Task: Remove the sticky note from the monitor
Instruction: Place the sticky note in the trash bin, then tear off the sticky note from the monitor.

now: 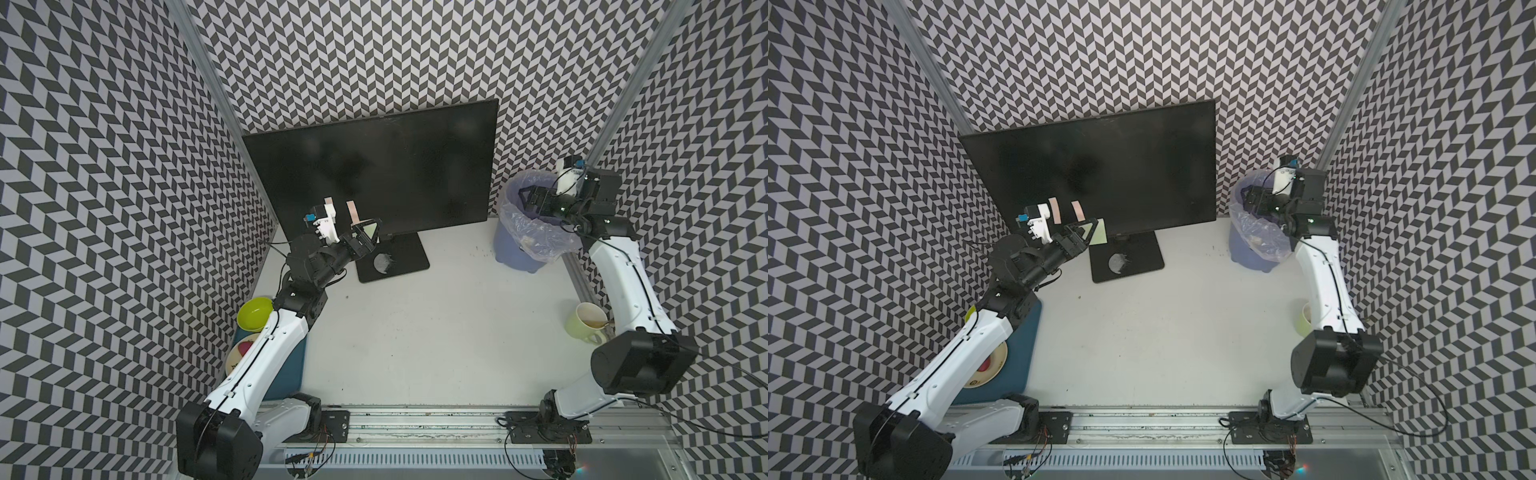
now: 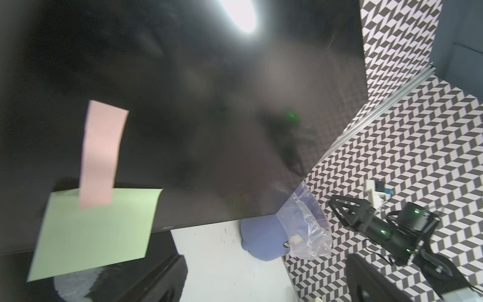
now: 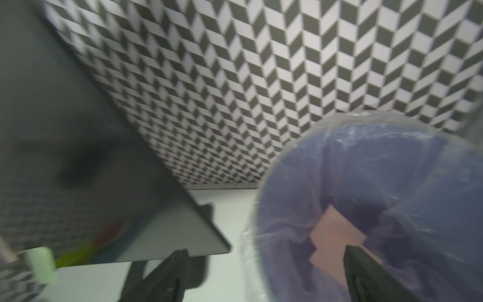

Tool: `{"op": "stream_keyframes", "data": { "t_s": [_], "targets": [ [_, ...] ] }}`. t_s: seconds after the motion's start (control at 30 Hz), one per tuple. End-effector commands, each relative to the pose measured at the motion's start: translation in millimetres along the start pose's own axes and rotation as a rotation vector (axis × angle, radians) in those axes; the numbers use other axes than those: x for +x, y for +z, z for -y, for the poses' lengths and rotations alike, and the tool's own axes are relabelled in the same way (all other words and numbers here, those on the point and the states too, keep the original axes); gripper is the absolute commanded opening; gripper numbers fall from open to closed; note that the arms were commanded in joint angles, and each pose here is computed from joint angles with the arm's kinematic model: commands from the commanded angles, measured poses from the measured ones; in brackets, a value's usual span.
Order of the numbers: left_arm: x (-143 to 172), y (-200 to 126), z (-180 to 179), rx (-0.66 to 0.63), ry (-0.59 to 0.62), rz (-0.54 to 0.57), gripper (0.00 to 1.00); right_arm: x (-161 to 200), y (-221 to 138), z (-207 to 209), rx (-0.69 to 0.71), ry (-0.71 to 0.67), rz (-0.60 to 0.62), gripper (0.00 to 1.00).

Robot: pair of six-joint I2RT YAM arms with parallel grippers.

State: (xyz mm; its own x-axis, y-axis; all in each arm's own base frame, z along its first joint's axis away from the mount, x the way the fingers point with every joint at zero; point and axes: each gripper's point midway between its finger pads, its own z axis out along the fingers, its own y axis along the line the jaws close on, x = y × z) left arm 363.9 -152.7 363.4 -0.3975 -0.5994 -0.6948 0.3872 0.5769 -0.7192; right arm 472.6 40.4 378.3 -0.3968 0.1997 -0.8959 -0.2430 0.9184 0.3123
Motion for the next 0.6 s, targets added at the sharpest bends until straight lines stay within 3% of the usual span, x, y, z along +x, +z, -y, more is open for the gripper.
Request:
{"op": "stream_keyframes", "data": {
  "t_s": [0.0, 0.23, 0.57],
  "targets": [
    [3, -13, -15, -0.054, 0.024, 0.016, 1.00, -18, -18, -69, -0.234, 0.019, 0.104, 0.99],
    [23, -25, -51, -0.100, -0.009, 0.027, 1.00, 15, -24, -142, -0.446, 0.080, 0.063, 0.99],
    [17, -30, -72, -0.050, -0.050, 0.070, 0.97, 33, -16, -164, -0.489, 0.088, 0.020, 0.99]
  ]
}}
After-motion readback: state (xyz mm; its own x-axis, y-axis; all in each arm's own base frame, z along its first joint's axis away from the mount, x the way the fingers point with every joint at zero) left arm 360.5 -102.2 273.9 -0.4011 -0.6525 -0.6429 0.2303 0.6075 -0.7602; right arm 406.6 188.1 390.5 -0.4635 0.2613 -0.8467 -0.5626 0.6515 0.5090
